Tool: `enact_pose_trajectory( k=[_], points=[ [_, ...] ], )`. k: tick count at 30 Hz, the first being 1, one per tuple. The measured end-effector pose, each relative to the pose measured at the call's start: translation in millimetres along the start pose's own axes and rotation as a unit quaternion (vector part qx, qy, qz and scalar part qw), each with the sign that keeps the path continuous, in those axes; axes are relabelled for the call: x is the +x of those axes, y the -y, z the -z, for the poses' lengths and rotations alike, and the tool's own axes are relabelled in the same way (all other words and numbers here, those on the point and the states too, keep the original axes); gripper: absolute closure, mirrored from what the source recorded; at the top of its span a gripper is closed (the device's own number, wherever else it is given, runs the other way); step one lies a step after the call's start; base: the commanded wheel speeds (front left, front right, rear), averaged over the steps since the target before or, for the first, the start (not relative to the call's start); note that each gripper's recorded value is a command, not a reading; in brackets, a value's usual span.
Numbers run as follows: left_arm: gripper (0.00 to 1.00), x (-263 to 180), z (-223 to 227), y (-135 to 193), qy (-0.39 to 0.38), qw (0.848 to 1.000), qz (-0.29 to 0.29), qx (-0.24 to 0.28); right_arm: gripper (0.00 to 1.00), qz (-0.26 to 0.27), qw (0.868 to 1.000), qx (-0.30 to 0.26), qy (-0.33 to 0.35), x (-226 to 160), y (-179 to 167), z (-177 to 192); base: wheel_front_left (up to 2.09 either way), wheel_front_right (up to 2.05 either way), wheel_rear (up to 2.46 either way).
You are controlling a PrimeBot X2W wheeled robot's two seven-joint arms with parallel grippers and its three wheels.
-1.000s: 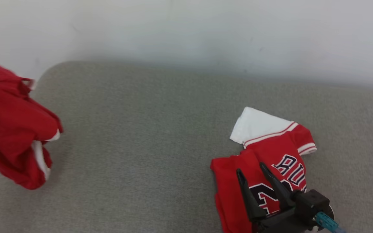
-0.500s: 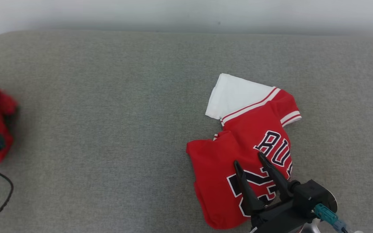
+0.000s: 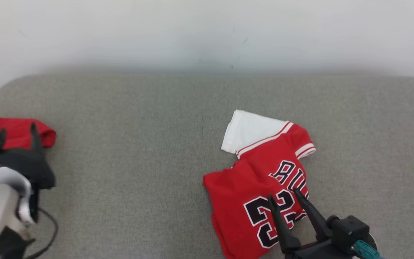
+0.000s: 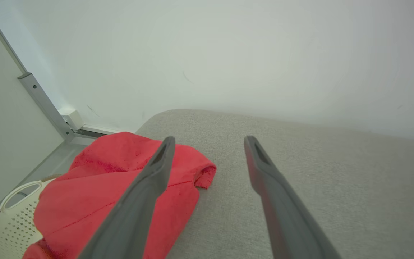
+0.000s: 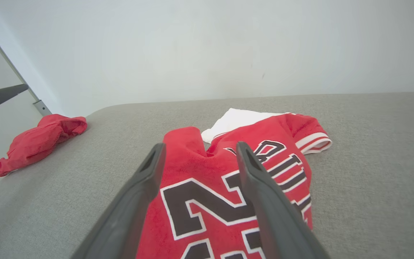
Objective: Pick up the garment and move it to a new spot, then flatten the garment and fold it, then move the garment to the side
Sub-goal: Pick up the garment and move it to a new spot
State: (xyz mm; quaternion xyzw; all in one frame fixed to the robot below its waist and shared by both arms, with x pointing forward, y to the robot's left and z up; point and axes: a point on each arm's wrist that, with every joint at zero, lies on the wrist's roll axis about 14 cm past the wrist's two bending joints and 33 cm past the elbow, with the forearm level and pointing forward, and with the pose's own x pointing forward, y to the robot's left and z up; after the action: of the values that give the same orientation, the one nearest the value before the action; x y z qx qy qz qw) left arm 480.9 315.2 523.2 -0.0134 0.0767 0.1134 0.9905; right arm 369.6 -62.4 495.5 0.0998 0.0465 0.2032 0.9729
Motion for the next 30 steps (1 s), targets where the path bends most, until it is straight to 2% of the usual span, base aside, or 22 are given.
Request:
enact_pose_trajectory(
  k=[4, 8, 13, 16, 18, 22, 30],
  points=[
    [0.00, -20, -33, 46, 0.062, 0.995, 0.065, -0.036, 0.00, 0.021, 0.999, -0.006, 0.031, -15, 9, -17, 0.00, 0.00, 0.00],
    [0.00, -52, -56, 94, 0.117, 0.982, 0.130, -0.069, 0.00, 0.043, 0.997, -0.011, 0.064, -30, 19, -34, 0.00, 0.00, 0.00],
    [0.00, -97, -53, 129, 0.139, 0.967, 0.184, -0.104, 0.00, 0.069, 0.993, -0.018, 0.094, -47, 31, -51, 0.00, 0.00, 0.00],
    [0.00, -121, -54, 141, 0.156, 0.958, 0.198, -0.140, 0.00, 0.085, 0.991, -0.021, 0.104, -57, 39, -56, 0.00, 0.00, 0.00],
    [0.00, -132, -46, 143, 0.154, 0.955, 0.196, -0.159, 0.00, 0.095, 0.989, -0.022, 0.110, -63, 44, -59, 0.00, 0.00, 0.00],
    [0.00, -154, -16, 164, 0.126, 0.953, 0.220, -0.162, 0.00, 0.117, 0.986, -0.025, 0.116, -75, 55, -62, 0.00, 0.00, 0.00],
    [0.00, -172, 35, 213, 0.052, 0.945, 0.295, -0.134, 0.00, 0.159, 0.980, -0.025, 0.116, -99, 72, -60, 0.00, 0.00, 0.00]
  ],
)
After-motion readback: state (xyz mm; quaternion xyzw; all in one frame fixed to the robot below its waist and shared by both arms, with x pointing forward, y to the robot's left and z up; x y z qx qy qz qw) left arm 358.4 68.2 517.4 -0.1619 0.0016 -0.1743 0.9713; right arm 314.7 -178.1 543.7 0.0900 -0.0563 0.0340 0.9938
